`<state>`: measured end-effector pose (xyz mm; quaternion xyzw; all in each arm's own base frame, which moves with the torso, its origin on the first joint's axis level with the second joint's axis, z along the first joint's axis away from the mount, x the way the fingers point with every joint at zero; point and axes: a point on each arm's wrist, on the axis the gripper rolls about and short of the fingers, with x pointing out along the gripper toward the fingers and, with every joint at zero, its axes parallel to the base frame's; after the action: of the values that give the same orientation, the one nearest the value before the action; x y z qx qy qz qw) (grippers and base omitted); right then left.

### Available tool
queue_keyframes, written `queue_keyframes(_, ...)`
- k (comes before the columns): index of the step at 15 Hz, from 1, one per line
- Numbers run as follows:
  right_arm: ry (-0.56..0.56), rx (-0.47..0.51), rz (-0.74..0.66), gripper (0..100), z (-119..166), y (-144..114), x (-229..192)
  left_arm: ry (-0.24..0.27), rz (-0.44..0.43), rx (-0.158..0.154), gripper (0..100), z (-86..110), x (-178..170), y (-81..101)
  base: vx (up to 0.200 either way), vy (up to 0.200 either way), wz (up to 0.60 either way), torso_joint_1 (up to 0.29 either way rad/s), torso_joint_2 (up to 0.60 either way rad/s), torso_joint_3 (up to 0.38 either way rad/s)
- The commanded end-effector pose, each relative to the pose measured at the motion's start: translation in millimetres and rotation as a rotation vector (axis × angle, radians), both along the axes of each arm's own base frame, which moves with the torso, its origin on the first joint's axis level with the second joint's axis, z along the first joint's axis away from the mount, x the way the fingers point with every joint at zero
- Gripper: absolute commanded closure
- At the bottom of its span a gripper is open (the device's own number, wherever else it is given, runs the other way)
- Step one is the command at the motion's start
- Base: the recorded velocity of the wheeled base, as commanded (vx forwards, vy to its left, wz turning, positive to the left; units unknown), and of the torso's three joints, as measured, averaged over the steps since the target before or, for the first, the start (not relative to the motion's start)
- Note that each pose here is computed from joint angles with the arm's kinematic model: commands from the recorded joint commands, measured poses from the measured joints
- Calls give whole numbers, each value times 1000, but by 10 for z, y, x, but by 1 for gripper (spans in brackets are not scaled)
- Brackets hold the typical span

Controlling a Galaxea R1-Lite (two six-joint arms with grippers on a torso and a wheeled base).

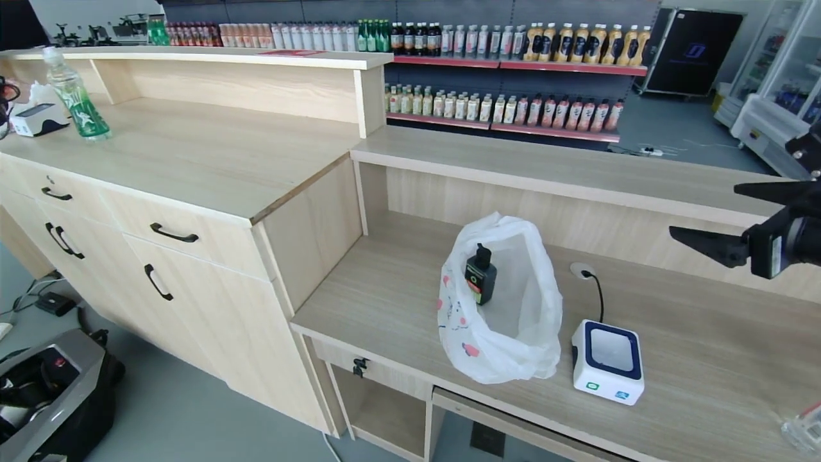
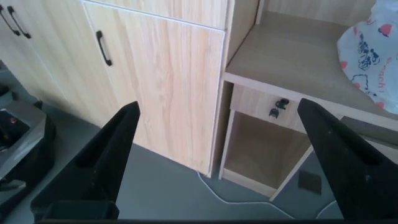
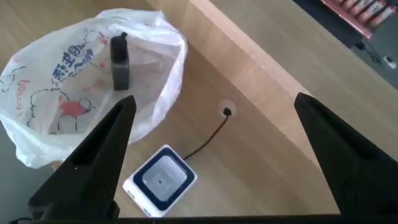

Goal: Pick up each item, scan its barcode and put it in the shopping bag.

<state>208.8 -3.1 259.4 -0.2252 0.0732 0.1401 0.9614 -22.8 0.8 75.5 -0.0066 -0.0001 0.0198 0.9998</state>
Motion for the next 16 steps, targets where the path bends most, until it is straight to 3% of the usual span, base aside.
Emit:
queue_keyframes(1,-34,55,-134,0,662,-2,-741,0,0,-1,0,0,0,0,0,0,-600,-2,2,12)
queue_keyframes(4,75,128,-274,0,851,-24,-811,0,0,-1,0,0,0,0,0,0,-600,4,2,2)
queue_keyframes(7,145,104,-415,0,620,-62,-737,0,0,-1,0,0,0,0,0,0,-600,-4,1,7)
queue_keyframes(11,44,149,-415,0,235,-70,-556,0,0,-1,0,0,0,0,0,0,0,0,0,0)
queue_keyframes(13,27,141,-411,0,204,-68,-566,0,0,-5,0,0,0,0,0,0,0,0,0,0)
queue_keyframes(16,57,129,-448,0,140,-84,-490,0,0,-5,0,0,0,0,-200,0,0,6,2,-4)
